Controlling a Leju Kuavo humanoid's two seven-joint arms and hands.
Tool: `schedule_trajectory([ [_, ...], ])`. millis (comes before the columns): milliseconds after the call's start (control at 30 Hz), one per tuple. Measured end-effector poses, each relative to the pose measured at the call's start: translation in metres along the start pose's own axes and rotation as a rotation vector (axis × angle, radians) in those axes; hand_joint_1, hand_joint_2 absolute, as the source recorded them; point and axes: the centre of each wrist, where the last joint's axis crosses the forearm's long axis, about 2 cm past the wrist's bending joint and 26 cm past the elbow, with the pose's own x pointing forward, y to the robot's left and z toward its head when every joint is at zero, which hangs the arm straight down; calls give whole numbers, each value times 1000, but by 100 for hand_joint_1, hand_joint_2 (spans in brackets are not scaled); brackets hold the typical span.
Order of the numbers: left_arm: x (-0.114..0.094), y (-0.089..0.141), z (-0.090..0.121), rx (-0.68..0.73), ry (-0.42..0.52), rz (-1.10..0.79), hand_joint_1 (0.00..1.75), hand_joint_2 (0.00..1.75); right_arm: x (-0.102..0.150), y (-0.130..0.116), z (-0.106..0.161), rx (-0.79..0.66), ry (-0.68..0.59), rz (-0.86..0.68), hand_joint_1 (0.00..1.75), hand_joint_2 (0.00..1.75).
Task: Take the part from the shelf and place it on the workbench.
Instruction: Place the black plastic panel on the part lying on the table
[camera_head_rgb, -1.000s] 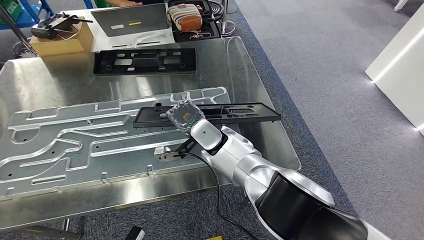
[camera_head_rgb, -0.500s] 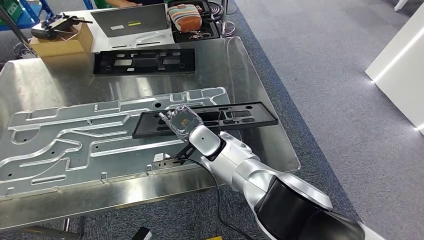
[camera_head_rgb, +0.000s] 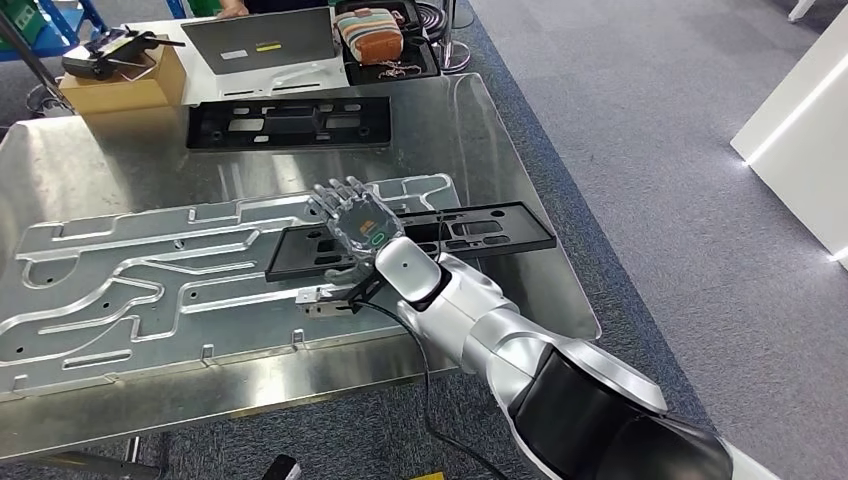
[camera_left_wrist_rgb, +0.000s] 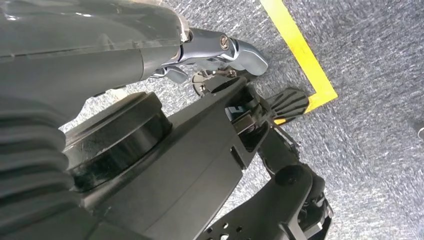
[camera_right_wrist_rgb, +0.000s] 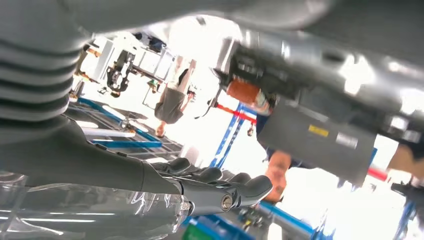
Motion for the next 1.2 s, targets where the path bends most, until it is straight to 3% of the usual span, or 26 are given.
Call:
schedule_trajectory([
  [167,-2,-1,0,3,-6,0,0,0,-4,-25,-13,-65,12,-21,0,0],
  [333,-4,-1,1,3,-5,0,0,0,-3,-33,-16,-93,11,-23,0,0],
  [1200,-4,-1,1,3,-4,1,0,0,-3,-36,-18,-105,8,-23,0,0],
])
